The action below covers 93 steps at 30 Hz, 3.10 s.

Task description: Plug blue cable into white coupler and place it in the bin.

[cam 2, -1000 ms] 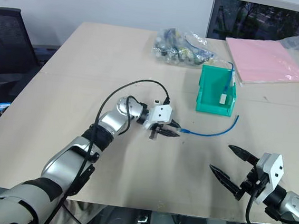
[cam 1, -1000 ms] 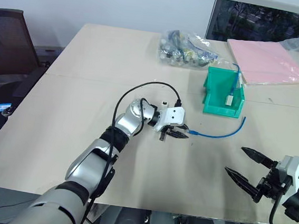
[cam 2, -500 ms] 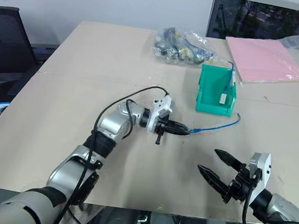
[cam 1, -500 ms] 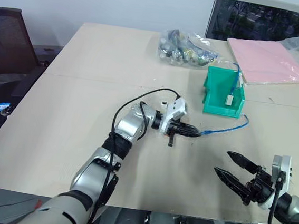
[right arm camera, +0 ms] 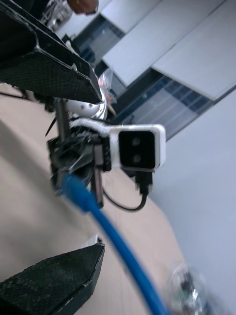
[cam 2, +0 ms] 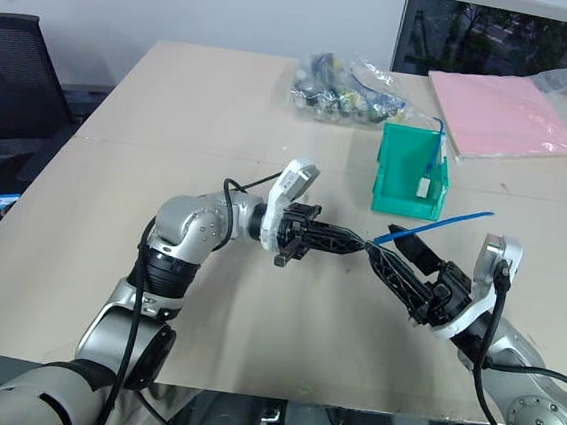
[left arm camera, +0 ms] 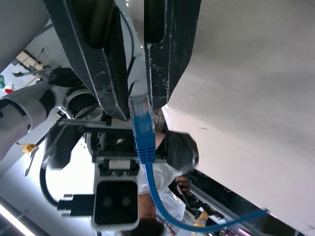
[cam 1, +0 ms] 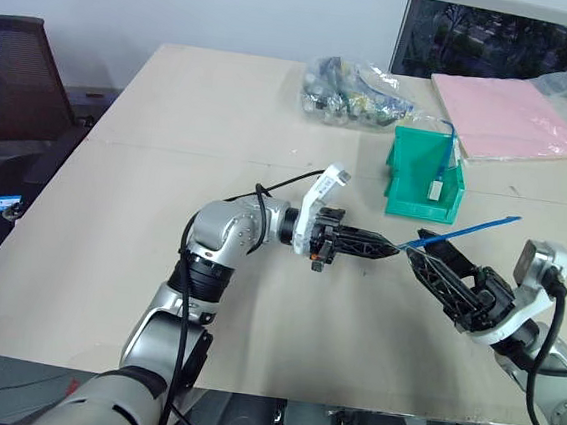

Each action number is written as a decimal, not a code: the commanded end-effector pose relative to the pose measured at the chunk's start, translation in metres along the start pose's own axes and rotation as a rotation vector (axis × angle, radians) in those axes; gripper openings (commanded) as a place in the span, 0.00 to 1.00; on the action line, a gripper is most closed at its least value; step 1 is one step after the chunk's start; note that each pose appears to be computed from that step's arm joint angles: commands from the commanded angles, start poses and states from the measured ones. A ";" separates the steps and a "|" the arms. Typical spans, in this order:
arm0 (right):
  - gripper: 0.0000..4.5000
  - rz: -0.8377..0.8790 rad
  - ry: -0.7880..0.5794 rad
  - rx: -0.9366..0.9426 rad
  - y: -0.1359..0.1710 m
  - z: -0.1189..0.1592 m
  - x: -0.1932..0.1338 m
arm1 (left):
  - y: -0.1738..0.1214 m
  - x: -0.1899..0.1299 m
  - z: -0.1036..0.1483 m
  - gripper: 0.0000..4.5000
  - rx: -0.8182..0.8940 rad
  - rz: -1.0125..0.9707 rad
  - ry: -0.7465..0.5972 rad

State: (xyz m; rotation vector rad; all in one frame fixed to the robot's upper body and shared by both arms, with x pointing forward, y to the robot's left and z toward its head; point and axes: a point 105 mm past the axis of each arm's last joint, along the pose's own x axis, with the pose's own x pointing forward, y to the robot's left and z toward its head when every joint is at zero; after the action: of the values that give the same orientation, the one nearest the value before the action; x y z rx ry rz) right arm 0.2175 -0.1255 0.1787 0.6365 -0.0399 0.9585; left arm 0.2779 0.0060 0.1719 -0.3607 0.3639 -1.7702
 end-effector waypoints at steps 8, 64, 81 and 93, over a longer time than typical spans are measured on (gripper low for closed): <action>0.19 0.051 -0.004 0.011 0.011 0.005 0.009 | -0.008 0.006 0.005 0.00 0.040 -0.028 -0.018; 0.00 -0.118 -0.062 -0.095 -0.024 0.034 -0.003 | 0.112 -0.068 -0.026 0.72 0.535 1.438 -0.130; 0.00 -0.024 0.202 -0.368 -0.022 0.018 0.011 | 0.068 -0.021 -0.040 0.12 0.635 0.653 -0.008; 0.00 0.169 0.422 -0.623 -0.041 -0.017 0.027 | 0.061 -0.012 -0.066 0.12 0.591 0.099 0.257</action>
State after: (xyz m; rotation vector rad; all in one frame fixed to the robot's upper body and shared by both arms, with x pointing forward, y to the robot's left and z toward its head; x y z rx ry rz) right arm 0.2616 -0.1169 0.1482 -0.0958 0.0307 1.1175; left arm 0.3064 0.0109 0.0774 0.2936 0.0736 -1.6997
